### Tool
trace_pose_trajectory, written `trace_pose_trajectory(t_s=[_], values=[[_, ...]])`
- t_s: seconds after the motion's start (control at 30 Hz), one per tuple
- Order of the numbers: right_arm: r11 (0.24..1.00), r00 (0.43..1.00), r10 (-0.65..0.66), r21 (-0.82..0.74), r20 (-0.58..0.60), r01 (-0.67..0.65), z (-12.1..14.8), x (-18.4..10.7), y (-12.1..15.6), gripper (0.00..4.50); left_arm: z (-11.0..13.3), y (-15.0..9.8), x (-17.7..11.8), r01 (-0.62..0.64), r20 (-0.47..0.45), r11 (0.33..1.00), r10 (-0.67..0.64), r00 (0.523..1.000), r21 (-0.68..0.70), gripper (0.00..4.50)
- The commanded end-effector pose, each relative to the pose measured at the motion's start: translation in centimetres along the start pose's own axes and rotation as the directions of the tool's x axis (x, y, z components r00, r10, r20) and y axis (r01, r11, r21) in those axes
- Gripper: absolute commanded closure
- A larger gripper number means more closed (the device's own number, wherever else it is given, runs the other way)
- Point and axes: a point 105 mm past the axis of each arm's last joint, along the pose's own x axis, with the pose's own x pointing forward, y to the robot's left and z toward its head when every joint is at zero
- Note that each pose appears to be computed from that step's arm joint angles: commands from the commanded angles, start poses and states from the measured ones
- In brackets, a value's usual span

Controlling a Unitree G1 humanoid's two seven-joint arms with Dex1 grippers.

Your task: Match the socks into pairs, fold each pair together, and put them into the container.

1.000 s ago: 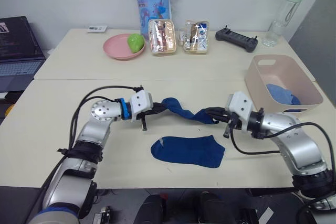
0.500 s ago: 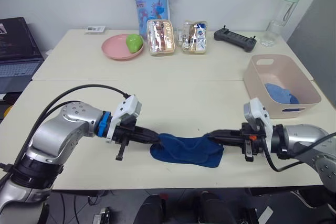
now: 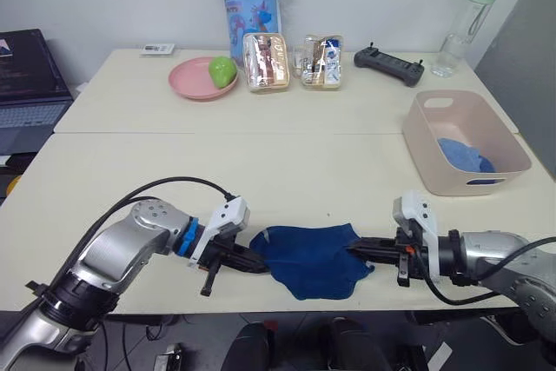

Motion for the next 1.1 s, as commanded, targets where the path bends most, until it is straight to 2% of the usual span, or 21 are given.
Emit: trace_pose_trajectory(t_s=[0.03,0.3,0.5,0.53,0.67,0.83,0.97,1.1], values=[[0.994,0.998,-0.059,-0.091,0.027,0.061,1.0,-0.1,-1.5,4.45,0.8,1.0,-0.5,-0.019,-0.003,0.999,0.019,1.000,0.040,4.50],[0.984,0.993,-0.102,-0.137,0.059,0.110,1.7,0.8,-2.9,4.45,1.8,2.8,-0.1,-0.048,-0.003,0.997,0.048,0.999,0.066,4.50],[0.979,0.987,-0.134,-0.141,0.086,0.145,2.1,1.3,-3.5,4.45,2.8,3.8,-0.2,-0.072,0.034,0.992,0.069,0.997,0.101,4.50],[0.978,0.985,-0.147,-0.138,0.093,0.159,2.1,1.3,-3.7,4.03,2.9,4.1,-0.3,-0.081,0.044,0.991,0.077,0.996,0.111,4.04],[0.976,0.981,-0.160,-0.130,0.105,0.174,2.3,0.7,-3.9,2.81,2.9,4.9,-1.1,-0.137,0.065,0.986,0.131,0.989,0.097,2.92],[0.981,0.977,-0.165,-0.082,0.134,0.177,2.6,-0.5,-3.7,1.08,4.4,4.2,-2.4,-0.151,0.229,0.989,0.148,0.962,-0.008,1.37],[0.982,0.978,-0.178,-0.043,0.109,0.183,1.7,-1.3,-3.6,1.08,3.5,2.6,-3.1,-0.136,0.241,0.989,0.144,0.960,-0.052,1.37],[0.979,0.979,-0.199,-0.045,0.036,0.200,-0.4,-1.7,-4.0,1.08,1.4,1.4,-3.4,-0.168,0.139,0.986,0.169,0.976,-0.019,1.37]])
